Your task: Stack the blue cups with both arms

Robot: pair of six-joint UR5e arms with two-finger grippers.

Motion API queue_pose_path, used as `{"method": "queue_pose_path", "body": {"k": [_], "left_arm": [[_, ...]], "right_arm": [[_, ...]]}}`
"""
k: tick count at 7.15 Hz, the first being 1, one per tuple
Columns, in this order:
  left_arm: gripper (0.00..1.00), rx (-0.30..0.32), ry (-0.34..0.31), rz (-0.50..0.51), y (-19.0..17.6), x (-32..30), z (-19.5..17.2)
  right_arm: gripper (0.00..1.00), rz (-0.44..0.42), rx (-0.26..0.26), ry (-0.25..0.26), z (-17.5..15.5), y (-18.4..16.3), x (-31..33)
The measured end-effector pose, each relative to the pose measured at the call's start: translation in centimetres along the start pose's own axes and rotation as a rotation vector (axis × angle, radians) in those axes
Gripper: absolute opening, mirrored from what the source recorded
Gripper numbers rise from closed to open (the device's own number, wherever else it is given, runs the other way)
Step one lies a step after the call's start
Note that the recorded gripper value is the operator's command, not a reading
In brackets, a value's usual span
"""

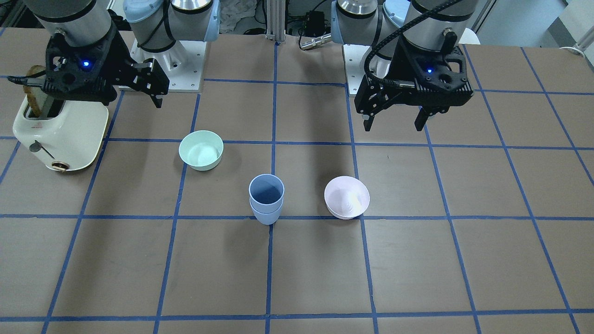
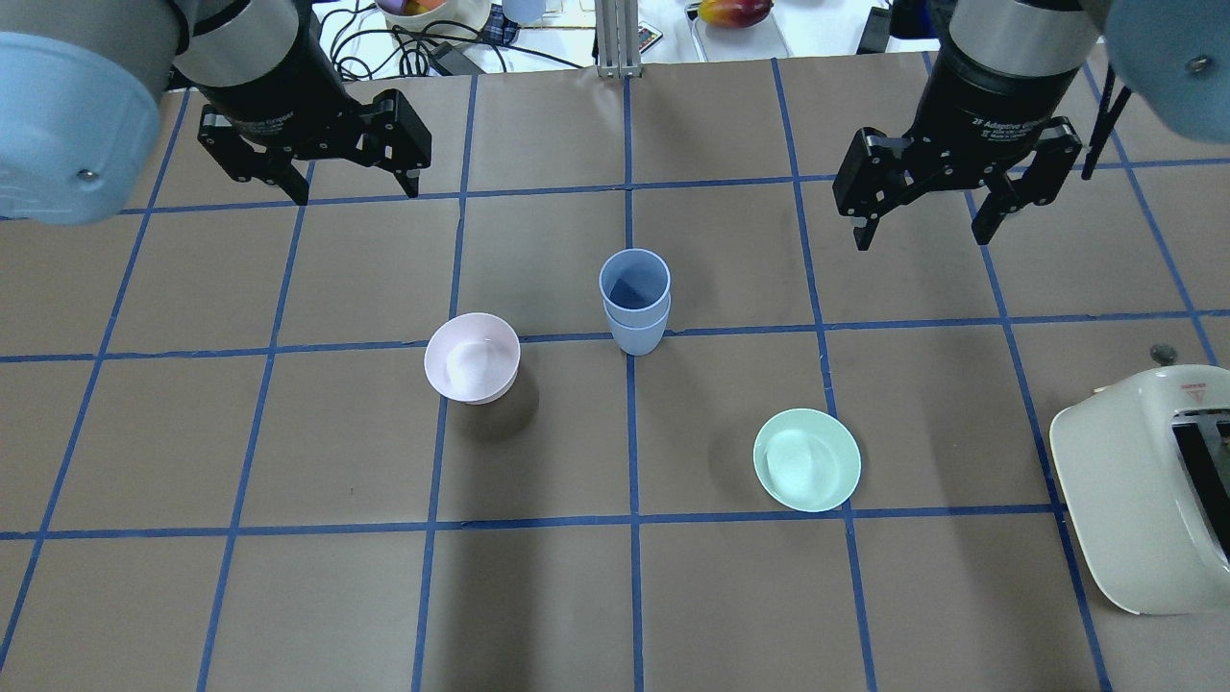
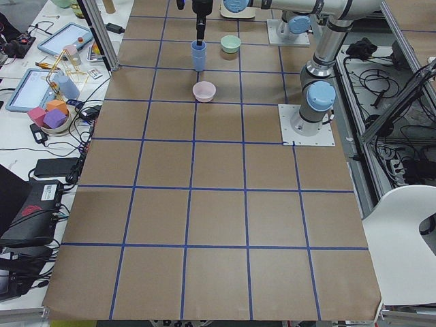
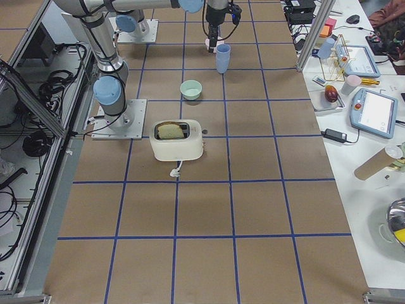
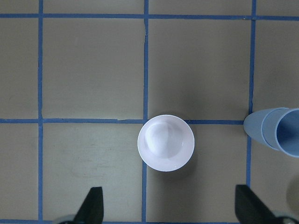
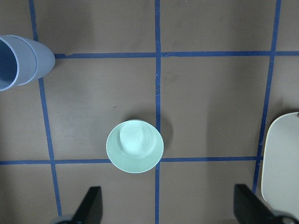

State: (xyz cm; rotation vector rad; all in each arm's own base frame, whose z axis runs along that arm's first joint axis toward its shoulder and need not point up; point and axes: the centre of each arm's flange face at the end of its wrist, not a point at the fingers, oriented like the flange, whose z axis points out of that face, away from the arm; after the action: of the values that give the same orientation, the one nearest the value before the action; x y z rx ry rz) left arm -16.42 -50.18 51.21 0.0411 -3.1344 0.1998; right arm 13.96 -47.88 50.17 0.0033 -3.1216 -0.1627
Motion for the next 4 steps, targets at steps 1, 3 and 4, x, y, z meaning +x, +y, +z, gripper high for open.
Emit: {"method": "queue_pose_path", "body": {"k": [1,3,4], "left_arm": [[1.00,0.000,0.000,0.000,0.01,0.00,0.02],[1.00,-0.001,-0.001,0.000,0.01,0.00,0.05],[1.00,-0.001,-0.001,0.000,0.02,0.00,0.05]], "right_arm": [[1.00,-0.003,0.001,0.000,-0.04,0.13,-0.11],[1.00,-0.004,0.004,-0.002,-0.27,0.55,-0.14],[1.00,-0.003,0.003,-0.001,-0.21,0.76,-0.13]]}}
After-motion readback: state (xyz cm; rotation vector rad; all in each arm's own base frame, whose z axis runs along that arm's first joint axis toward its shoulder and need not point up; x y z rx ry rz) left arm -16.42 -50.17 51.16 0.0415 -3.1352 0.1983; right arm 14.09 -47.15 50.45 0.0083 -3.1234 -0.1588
